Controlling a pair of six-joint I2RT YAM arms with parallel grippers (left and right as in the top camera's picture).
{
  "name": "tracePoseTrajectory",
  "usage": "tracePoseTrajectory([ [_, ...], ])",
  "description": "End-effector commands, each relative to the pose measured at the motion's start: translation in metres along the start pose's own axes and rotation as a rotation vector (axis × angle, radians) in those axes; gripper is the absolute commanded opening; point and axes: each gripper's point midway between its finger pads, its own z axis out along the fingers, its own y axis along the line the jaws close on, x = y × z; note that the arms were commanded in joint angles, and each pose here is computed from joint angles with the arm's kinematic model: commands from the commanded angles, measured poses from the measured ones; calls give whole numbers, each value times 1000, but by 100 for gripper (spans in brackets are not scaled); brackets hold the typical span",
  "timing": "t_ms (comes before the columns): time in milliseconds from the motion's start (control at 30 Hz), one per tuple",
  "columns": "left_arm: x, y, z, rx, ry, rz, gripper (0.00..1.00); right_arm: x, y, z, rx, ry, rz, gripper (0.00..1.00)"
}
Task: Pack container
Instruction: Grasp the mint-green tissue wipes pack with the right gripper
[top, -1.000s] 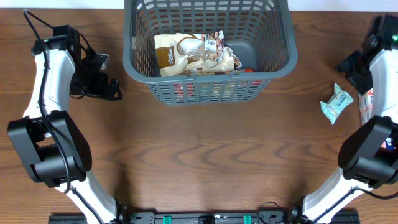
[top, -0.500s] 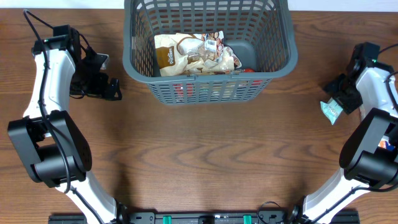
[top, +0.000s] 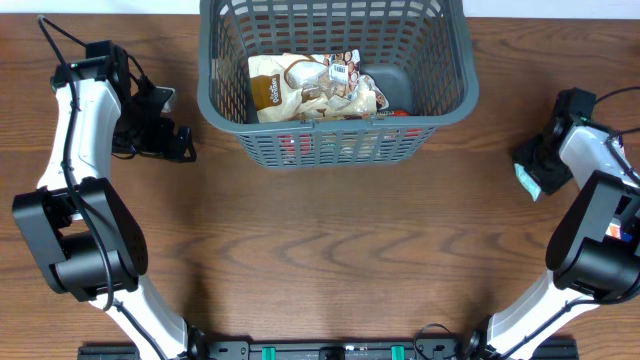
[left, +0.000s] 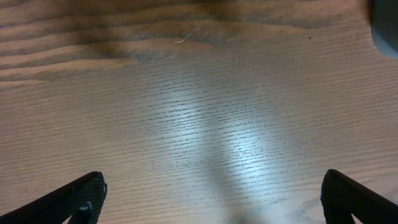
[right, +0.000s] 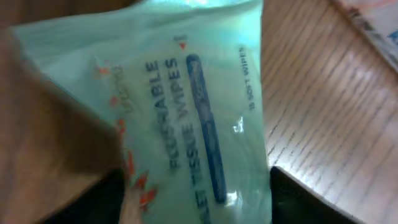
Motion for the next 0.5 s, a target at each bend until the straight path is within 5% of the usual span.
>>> tracePoseTrajectory([
  [0, 1, -2, 0, 5, 5, -3, 99, 3, -9, 4, 20, 3, 7, 16],
  [67, 1, -2, 0, 5, 5, -4, 99, 1, -8, 4, 16, -3, 9, 2],
  [300, 1, -2, 0, 5, 6, -8, 99, -13, 23, -8, -136, -25, -80, 1],
  [467, 3, -3, 0, 8, 12, -9, 99, -58, 74, -75, -344, -165, -227, 1],
])
